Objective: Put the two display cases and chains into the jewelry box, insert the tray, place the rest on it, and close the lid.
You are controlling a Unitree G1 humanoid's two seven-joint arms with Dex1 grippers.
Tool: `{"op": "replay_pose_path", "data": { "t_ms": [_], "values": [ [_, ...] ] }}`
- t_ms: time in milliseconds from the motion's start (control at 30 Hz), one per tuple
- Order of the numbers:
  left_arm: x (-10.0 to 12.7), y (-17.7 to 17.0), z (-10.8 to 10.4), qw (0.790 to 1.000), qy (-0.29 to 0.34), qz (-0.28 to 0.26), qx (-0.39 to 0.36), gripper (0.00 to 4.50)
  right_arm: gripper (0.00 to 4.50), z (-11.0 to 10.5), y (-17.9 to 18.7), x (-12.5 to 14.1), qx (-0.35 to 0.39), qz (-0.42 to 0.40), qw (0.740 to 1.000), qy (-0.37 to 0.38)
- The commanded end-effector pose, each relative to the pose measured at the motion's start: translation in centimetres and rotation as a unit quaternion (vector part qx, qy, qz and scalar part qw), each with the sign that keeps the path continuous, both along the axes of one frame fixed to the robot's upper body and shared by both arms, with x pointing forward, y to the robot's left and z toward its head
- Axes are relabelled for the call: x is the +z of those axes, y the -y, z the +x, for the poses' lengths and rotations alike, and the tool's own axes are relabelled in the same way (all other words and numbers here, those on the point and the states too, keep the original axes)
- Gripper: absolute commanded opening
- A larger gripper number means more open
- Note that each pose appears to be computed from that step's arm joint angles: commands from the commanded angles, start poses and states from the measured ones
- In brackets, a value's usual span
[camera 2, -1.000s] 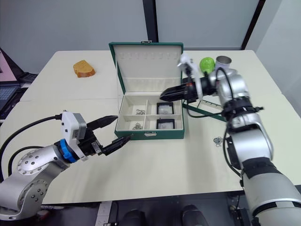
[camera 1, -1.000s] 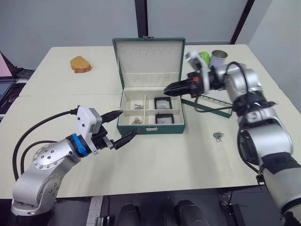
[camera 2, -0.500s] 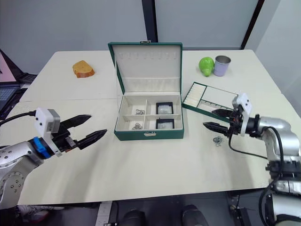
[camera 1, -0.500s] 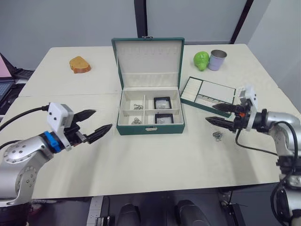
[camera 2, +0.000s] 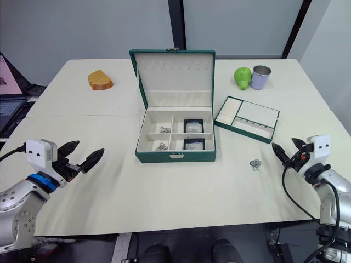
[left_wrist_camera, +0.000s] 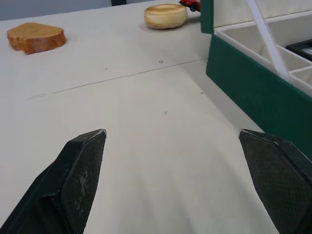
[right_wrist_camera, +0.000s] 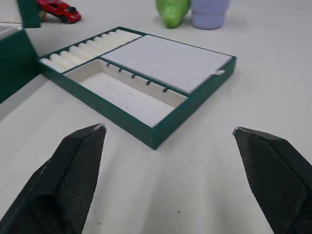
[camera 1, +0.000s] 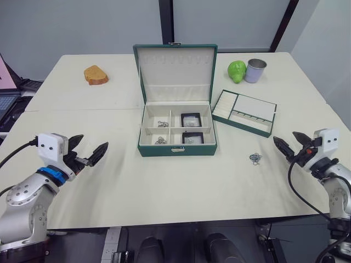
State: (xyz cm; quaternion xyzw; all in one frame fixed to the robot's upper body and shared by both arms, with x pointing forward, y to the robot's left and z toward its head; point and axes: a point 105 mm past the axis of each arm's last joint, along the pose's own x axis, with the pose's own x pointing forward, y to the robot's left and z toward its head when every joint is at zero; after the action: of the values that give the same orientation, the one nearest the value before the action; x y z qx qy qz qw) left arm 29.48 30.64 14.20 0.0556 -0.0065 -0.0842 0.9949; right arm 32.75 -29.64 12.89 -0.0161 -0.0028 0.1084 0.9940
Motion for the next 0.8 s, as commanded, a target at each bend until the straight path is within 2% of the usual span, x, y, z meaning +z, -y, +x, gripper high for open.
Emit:
{"op": "replay_pose_path", "data": {
  "t_ms": [33, 233, 433, 800],
  "values": [
    [0.7, -1.2, 0.0, 0.997, 0.036, 0.011, 0.067, 4.5, 4.46, -0.1, 1.6, 0.8, -0.075, -0.003, 0.996, 0.043],
    [-0.9, -1.6, -0.2, 0.992, 0.029, 0.012, 0.121, 4.5, 4.46, 0.2, 3.0, -1.1, -0.148, -0.002, 0.988, 0.031],
    [-2.4, -1.9, -0.3, 0.987, 0.017, 0.011, 0.158, 4.5, 4.46, 0.6, 3.5, -1.0, -0.184, 0.012, 0.982, 0.043],
    [-2.7, -2.7, 0.2, 0.982, 0.025, 0.015, 0.185, 4.5, 4.46, 0.9, 3.4, -1.0, -0.187, 0.006, 0.981, 0.057]
  ]
}}
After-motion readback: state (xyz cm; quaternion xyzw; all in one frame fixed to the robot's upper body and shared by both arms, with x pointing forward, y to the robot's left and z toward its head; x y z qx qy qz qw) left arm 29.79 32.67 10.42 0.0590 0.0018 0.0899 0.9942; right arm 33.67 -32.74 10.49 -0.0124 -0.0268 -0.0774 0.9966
